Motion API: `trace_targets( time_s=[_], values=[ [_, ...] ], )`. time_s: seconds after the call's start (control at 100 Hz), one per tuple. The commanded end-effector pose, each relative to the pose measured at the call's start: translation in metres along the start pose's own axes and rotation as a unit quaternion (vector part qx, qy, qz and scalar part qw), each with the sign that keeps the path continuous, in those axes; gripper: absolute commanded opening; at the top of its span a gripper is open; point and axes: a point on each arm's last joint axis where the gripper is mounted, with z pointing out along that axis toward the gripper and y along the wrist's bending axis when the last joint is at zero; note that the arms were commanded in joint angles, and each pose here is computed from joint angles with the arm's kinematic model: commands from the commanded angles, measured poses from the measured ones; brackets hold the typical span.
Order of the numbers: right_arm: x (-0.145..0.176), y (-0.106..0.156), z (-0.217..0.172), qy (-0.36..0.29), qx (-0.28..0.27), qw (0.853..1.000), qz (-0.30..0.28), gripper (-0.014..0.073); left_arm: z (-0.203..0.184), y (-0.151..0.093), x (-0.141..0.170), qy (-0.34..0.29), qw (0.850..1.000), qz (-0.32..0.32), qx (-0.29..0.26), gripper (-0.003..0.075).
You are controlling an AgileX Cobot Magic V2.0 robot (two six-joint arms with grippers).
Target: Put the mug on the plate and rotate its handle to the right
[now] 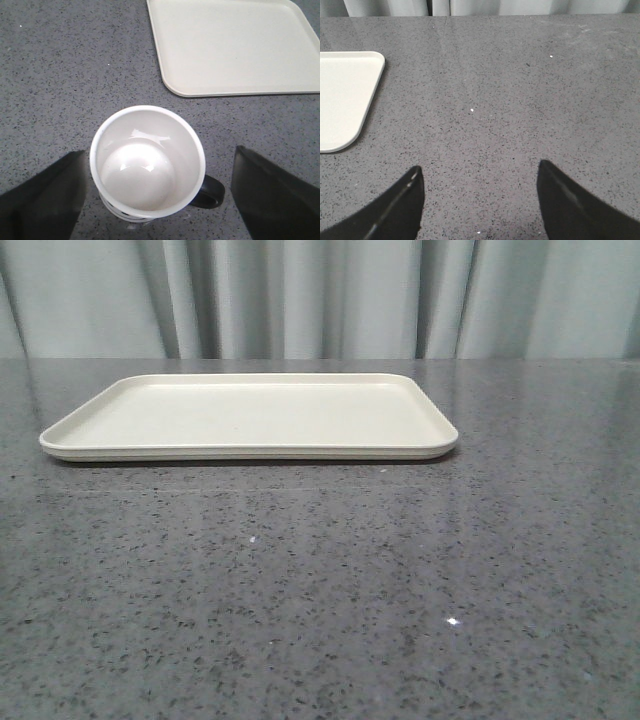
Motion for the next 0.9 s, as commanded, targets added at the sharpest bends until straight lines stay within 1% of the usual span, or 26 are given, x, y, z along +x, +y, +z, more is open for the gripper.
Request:
trace_targets(
  time_s=[0.0, 0.18, 0.25, 0.38, 0.89],
  values=[
    [-0.016, 0.001, -0.004, -0.044, -0.003, 0.999, -0.002, 0.0491, -0.003, -0.001, -0.012, -0.027, 1.000, 0.002, -0.003, 0.0575],
    [-0.016, 0.001, -0.004, -0.044, -0.003, 0.999, -0.002, 0.0491, 0.016, 0.005, -0.014, 0.041, 0.999, -0.003, -0.020, 0.0575],
    [-0.016, 0.001, -0.004, -0.044, -0.003, 0.999, -0.002, 0.0491, 0.024, 0.007, -0.016, 0.058, 0.998, -0.005, -0.025, 0.0574],
    [-0.016, 0.001, -0.004, -0.044, -0.003, 0.999, -0.002, 0.0491, 0.039, 0.011, -0.022, 0.078, 0.996, -0.006, -0.036, 0.0574],
    [-0.016, 0.001, -0.004, -0.044, -0.003, 0.999, -0.002, 0.0491, 0.092, 0.023, -0.032, 0.146, 0.988, -0.022, -0.049, 0.0566]
  ],
)
